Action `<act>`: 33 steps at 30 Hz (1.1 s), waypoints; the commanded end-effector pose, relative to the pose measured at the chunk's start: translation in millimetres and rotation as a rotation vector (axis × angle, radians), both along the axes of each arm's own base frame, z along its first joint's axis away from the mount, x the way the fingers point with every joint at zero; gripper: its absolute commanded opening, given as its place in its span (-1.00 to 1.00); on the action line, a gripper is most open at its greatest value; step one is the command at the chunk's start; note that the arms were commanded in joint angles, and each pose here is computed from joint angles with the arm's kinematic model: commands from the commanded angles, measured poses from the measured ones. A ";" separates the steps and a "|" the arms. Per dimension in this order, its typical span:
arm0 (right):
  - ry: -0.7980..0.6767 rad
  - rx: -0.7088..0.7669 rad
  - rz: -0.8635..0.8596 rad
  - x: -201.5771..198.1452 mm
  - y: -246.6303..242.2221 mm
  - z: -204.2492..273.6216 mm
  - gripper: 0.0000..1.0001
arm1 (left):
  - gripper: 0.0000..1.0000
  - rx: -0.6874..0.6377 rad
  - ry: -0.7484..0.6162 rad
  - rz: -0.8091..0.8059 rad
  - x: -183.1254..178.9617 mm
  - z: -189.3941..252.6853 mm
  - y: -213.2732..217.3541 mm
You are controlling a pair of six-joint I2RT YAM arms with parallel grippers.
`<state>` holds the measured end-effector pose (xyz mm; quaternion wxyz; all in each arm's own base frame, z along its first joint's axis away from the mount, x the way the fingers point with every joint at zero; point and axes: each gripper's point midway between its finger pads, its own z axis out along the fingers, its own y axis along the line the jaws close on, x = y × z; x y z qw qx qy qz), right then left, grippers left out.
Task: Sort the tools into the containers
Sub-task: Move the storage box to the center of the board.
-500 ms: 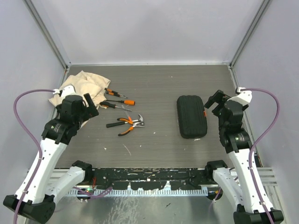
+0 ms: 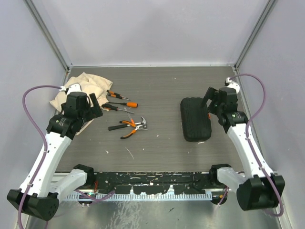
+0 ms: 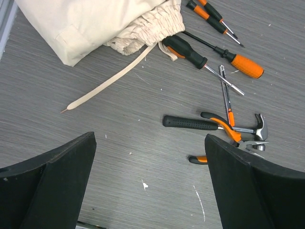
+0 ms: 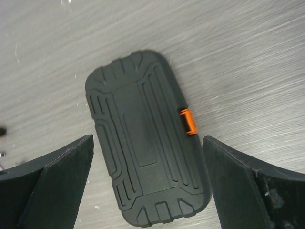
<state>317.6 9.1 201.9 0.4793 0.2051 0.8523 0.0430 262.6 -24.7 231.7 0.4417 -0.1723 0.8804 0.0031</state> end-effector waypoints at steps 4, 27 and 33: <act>0.138 0.036 0.145 20.0 21.8 -28.3 1.00 | 0.96 0.034 -0.044 -0.032 8.0 15.3 1.8; 0.281 0.206 0.242 20.0 37.7 -125.1 0.99 | 0.96 -0.049 -0.010 -0.175 15.6 -0.7 -28.7; 0.274 0.217 0.292 2.3 49.1 -127.6 0.99 | 0.96 -0.076 -0.013 -0.191 19.9 -3.4 -35.7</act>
